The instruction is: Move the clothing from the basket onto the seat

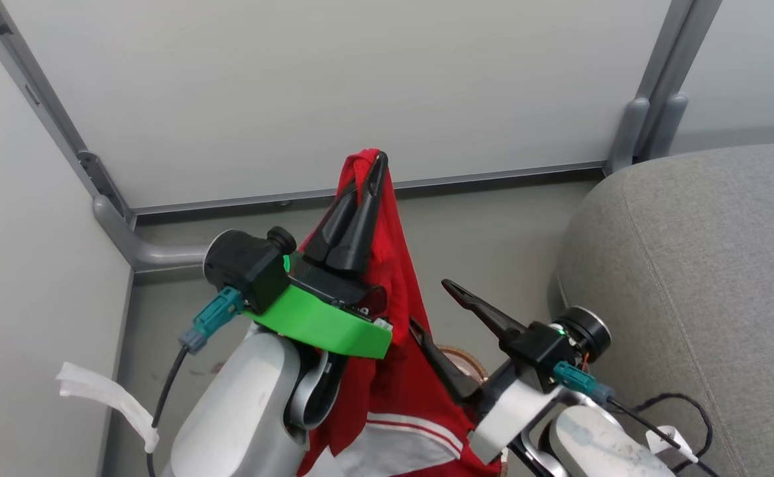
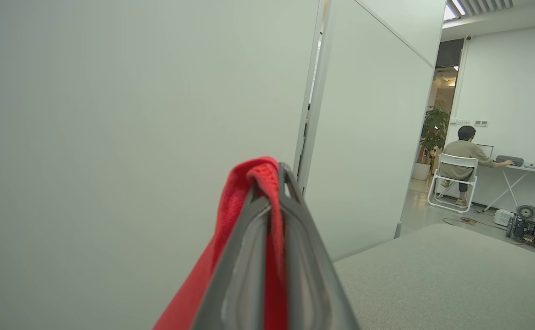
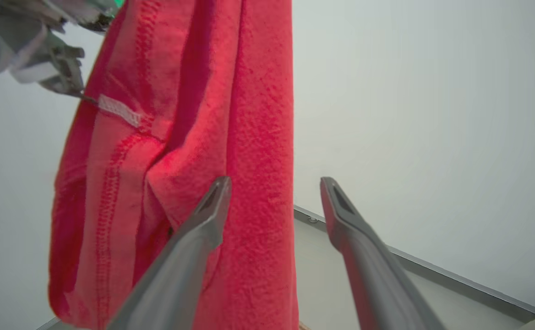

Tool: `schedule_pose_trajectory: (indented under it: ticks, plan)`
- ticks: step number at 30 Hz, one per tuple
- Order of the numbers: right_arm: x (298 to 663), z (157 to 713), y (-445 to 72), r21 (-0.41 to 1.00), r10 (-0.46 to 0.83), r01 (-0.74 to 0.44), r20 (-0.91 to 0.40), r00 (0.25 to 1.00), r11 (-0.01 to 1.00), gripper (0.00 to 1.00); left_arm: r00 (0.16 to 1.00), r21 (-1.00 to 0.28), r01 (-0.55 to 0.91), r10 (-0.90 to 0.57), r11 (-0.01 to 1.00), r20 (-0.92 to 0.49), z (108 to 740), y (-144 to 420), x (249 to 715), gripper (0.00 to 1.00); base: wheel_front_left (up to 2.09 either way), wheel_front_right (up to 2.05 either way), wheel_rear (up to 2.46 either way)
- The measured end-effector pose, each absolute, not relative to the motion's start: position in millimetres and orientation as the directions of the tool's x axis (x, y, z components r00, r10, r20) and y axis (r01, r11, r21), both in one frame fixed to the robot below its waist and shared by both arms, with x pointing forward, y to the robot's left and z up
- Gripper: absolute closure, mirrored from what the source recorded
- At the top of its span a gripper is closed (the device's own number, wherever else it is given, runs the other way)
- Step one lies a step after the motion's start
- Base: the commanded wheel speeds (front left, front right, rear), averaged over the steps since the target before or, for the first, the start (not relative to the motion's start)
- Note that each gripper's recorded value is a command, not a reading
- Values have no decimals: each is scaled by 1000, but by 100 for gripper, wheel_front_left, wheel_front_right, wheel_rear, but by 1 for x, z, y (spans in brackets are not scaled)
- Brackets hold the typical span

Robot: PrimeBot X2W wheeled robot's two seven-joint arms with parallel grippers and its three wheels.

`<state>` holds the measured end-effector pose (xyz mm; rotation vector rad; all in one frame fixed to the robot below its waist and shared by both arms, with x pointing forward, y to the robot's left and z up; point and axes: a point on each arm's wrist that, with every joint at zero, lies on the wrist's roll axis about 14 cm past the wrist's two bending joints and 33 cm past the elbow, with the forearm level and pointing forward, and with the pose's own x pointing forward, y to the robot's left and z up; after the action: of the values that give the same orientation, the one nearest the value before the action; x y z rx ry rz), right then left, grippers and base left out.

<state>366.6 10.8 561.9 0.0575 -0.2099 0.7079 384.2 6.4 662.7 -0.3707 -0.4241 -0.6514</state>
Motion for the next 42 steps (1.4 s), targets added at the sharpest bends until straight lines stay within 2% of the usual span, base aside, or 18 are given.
schedule_pose_trajectory:
  ticks: [9,14,20,25,31,32,33,34,36,42]
  plan:
    - [380,569,31,-135,732,-721,181,656,680,0,716,-201,654,-510,729,477,658,5,380,100,0,0,0]
    - [389,569,31,-174,748,-727,156,645,664,0,712,-204,661,-518,722,474,657,2,378,100,0,0,0]
    - [402,567,24,-181,724,-701,144,675,690,0,698,-202,680,-538,704,473,657,-5,374,100,0,0,0]
    - [400,534,26,-160,717,-703,56,695,693,0,682,-198,700,-559,686,472,658,-12,369,100,0,0,0]
    - [383,488,35,-101,733,-736,-72,677,670,0,672,-189,709,-569,680,474,659,-14,366,100,0,0,0]
    - [379,478,35,-88,732,-738,-100,674,669,32,673,-189,708,-569,680,472,659,-14,366,100,0,0,0]
    - [375,470,35,-79,733,-743,-124,669,665,45,674,-189,707,-569,681,471,658,-13,366,100,0,0,0]
    - [371,460,34,-65,731,-745,-151,665,664,70,677,-191,706,-568,682,468,657,-13,366,100,0,0,0]
    - [364,447,33,-36,729,-746,-185,659,665,100,682,-194,701,-566,686,463,656,-11,367,100,0,0,0]
    - [369,448,24,11,708,-717,-173,685,697,100,701,-205,685,-555,699,449,650,-7,374,100,0,0,0]
